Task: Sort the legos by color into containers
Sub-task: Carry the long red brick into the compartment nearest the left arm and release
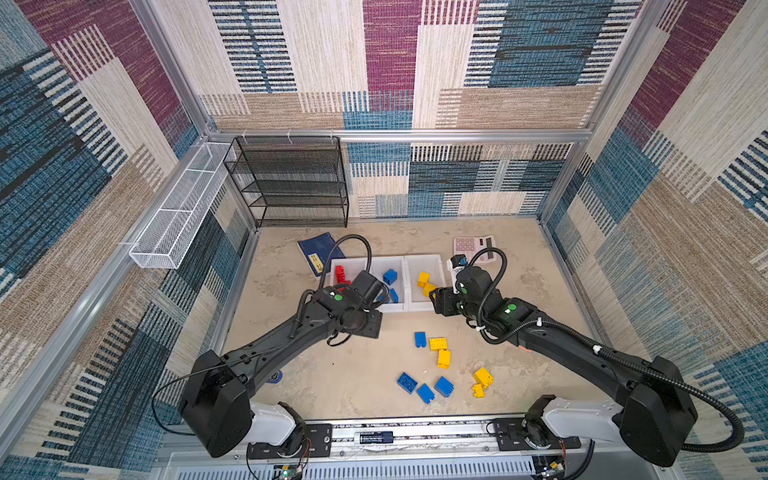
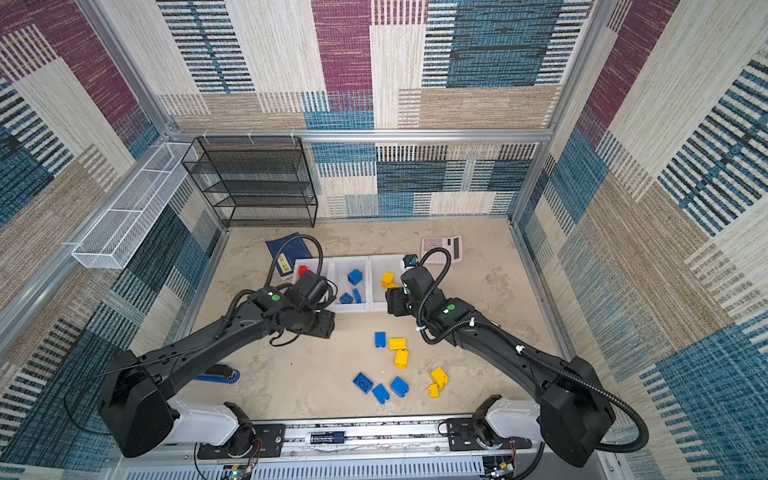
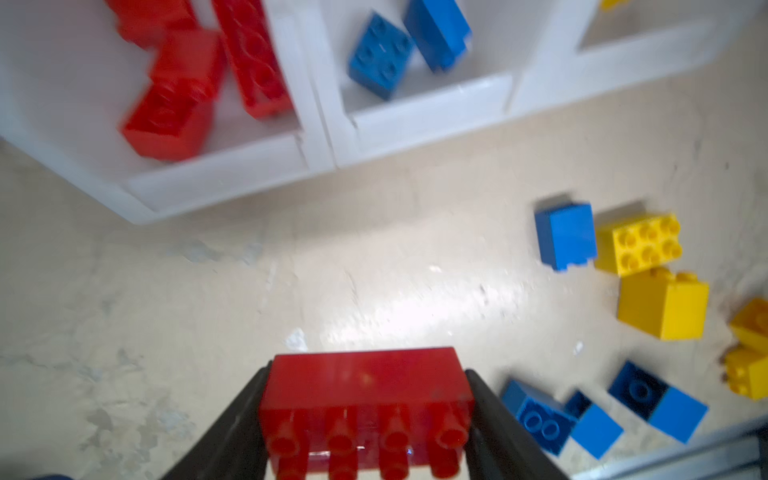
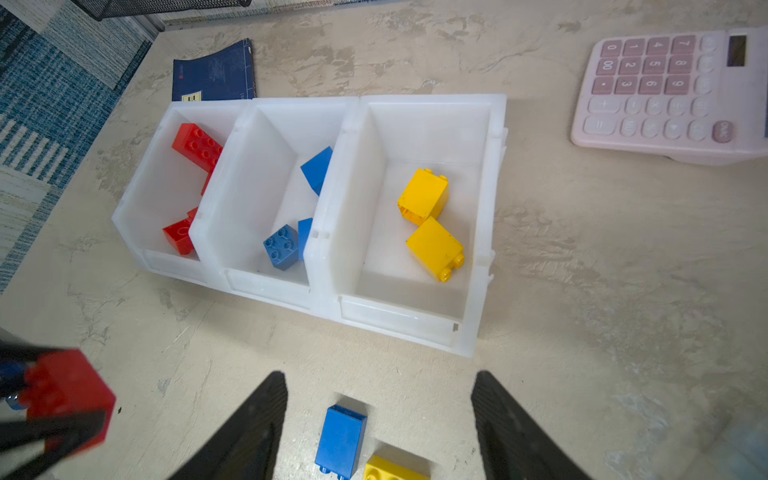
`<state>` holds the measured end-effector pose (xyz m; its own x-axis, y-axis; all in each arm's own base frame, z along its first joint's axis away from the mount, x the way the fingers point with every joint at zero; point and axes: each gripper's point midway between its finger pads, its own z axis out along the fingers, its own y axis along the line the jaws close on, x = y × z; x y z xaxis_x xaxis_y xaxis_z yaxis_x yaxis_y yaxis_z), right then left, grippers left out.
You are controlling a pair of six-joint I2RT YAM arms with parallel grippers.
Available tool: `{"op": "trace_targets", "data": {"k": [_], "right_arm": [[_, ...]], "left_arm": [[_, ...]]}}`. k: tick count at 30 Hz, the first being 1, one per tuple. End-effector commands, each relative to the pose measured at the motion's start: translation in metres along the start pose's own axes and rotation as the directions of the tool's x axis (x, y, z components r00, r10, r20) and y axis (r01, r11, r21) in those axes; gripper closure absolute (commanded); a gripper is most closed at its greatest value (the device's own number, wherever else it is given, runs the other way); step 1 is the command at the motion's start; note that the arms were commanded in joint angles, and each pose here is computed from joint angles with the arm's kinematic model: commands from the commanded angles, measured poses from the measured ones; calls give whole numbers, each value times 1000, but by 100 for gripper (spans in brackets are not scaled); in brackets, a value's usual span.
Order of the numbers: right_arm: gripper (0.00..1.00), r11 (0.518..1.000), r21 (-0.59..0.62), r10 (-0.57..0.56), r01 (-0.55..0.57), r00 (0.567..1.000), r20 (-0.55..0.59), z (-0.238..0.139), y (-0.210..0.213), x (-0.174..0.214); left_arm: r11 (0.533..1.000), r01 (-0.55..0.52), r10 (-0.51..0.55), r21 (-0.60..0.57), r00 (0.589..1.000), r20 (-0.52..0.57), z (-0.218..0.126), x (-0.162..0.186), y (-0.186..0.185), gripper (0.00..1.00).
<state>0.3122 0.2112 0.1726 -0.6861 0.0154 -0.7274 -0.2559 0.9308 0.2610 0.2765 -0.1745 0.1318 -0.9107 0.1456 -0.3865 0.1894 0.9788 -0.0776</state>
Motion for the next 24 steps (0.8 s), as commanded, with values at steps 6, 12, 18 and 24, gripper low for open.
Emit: {"op": "trace_targets", "data": {"k": [6, 12, 18, 24], "right_arm": [[28, 999, -18, 49, -49, 999, -8, -10, 0, 6], [28, 998, -19, 67, -68, 998, -19, -16, -3, 13], [28, 997, -20, 70, -71, 997, -22, -18, -4, 15], [27, 997, -6, 70, -71, 997, -39, -19, -6, 17]], "left_arm": [[994, 103, -106, 45, 991, 84, 28, -92, 34, 39], [992, 128, -129, 19, 990, 58, 55, -127, 50, 40], [985, 172, -173, 14, 982, 78, 71, -158, 64, 39], [983, 177, -181, 49, 980, 83, 78, -177, 57, 25]]}}
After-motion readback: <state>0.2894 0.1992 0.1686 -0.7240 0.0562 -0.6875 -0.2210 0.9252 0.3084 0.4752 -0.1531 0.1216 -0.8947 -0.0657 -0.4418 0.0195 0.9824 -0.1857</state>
